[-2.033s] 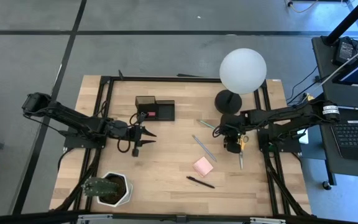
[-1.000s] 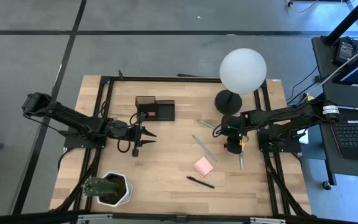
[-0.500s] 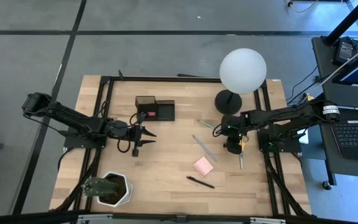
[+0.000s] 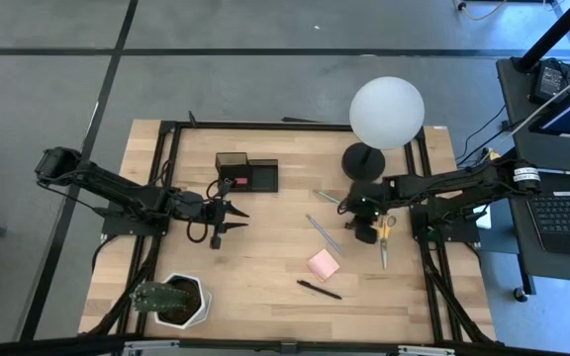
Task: Pick and place office supplies into organizer
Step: Put the binder clip into the desk organizer
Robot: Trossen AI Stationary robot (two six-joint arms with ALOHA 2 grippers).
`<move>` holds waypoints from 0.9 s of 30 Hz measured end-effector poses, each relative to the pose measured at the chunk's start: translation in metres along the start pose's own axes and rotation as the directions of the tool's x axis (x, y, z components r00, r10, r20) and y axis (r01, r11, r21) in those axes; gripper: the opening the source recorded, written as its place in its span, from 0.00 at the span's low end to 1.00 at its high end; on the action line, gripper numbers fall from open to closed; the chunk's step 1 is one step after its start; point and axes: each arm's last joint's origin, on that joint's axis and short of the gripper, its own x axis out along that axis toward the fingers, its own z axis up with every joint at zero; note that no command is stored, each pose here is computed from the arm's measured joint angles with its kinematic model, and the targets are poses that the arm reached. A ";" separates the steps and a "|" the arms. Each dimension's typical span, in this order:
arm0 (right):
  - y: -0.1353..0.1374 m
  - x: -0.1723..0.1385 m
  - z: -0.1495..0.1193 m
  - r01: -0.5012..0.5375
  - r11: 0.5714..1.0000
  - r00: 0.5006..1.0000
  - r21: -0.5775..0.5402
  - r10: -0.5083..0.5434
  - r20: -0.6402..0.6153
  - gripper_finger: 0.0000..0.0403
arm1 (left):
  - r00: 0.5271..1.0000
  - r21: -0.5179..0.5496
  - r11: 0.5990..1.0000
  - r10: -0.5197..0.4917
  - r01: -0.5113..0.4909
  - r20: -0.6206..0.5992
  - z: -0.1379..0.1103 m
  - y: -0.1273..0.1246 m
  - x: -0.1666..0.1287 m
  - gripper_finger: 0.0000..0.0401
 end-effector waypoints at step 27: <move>0.018 0.027 0.169 0.329 0.880 0.733 -0.344 -0.009 0.680 0.00 | 0.997 0.076 0.996 0.035 -0.040 0.064 0.006 0.001 0.000 0.24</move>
